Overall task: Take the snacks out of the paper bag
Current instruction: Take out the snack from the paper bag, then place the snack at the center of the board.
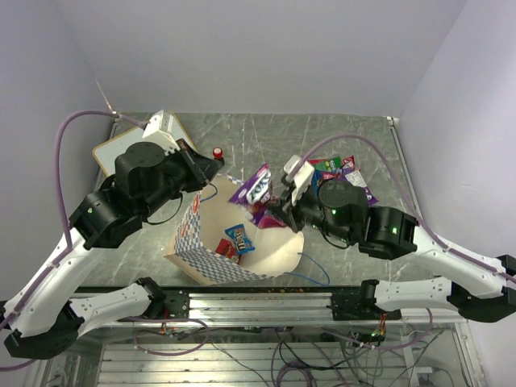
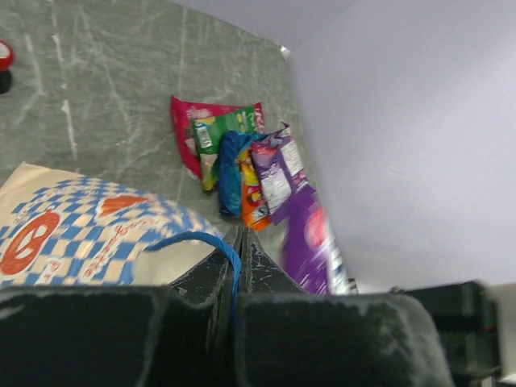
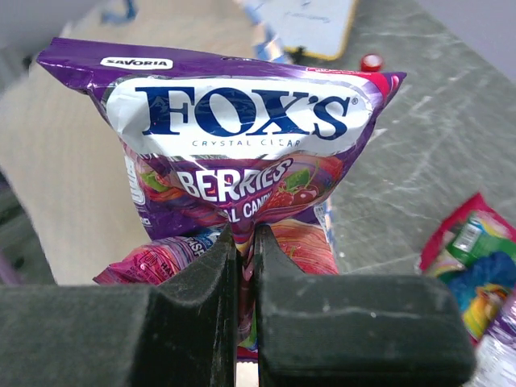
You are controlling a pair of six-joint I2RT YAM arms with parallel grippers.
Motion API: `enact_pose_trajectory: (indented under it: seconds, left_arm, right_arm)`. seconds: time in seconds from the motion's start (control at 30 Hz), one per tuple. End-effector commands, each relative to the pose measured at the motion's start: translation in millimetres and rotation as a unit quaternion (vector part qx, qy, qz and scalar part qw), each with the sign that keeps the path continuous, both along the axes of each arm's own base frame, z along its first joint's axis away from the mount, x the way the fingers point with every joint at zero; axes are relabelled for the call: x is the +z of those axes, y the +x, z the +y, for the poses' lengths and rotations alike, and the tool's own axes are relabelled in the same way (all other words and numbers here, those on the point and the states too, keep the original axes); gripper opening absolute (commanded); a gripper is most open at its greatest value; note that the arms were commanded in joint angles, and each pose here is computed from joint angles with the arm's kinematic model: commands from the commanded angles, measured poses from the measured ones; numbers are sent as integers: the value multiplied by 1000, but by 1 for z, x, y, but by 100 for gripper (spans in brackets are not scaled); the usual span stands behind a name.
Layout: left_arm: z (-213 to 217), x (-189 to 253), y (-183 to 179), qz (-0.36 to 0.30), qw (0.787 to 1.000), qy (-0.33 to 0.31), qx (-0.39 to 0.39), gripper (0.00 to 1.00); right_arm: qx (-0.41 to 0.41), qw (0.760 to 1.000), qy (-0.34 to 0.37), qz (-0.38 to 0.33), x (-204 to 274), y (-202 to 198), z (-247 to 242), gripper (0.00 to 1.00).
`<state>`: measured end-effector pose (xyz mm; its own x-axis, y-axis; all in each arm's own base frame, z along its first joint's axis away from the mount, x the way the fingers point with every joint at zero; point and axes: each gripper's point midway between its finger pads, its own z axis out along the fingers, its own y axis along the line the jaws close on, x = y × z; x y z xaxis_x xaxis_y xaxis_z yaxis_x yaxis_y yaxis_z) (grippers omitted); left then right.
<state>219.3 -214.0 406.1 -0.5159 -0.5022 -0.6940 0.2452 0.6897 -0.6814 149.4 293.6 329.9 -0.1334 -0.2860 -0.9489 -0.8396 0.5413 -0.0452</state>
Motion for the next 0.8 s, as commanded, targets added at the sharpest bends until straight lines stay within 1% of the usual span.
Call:
enact_pose_trajectory:
  seconds: [0.0,0.13,0.23,0.3,0.33,0.37,0.43,0.5,0.53,0.63,0.7,0.77]
  left_arm:
    - [14,-20,-3,9,997,78,-18,7]
    - [35,-27,9,3,990,139,17,7]
    - [48,-30,19,1,983,179,41,7]
    - [53,-33,25,2,979,198,50,7]
    - [55,-34,27,3,977,204,54,7]
    - [57,-37,29,6,976,212,57,7]
    - [63,-44,29,14,970,234,60,7]
    - [71,-48,28,18,965,254,65,7]
    - [74,-49,28,18,963,261,67,7]
    - [85,-49,27,13,956,281,80,7]
    - [97,-52,27,11,950,294,104,7]
    - [106,-54,25,12,948,294,125,7]
  right_arm:
    - [-161,986,28,15,40,35,-27,0]
    - [-233,971,44,-3,63,55,-35,0]
    - [-332,941,54,-46,71,79,-57,0]
    - [-391,916,36,-82,66,98,-72,0]
    - [-426,900,21,-93,58,110,-85,0]
    - [-455,886,10,-88,47,123,-94,0]
    - [-502,863,-4,-50,21,151,-119,0]
    - [-536,844,-25,-28,-4,168,-143,0]
    - [-557,830,-31,-18,-15,174,-158,0]
    - [-596,802,-31,25,-51,178,-186,0]
    - [-611,789,-34,51,-78,179,-202,0]
    - [-627,775,-37,70,-98,178,-218,0]
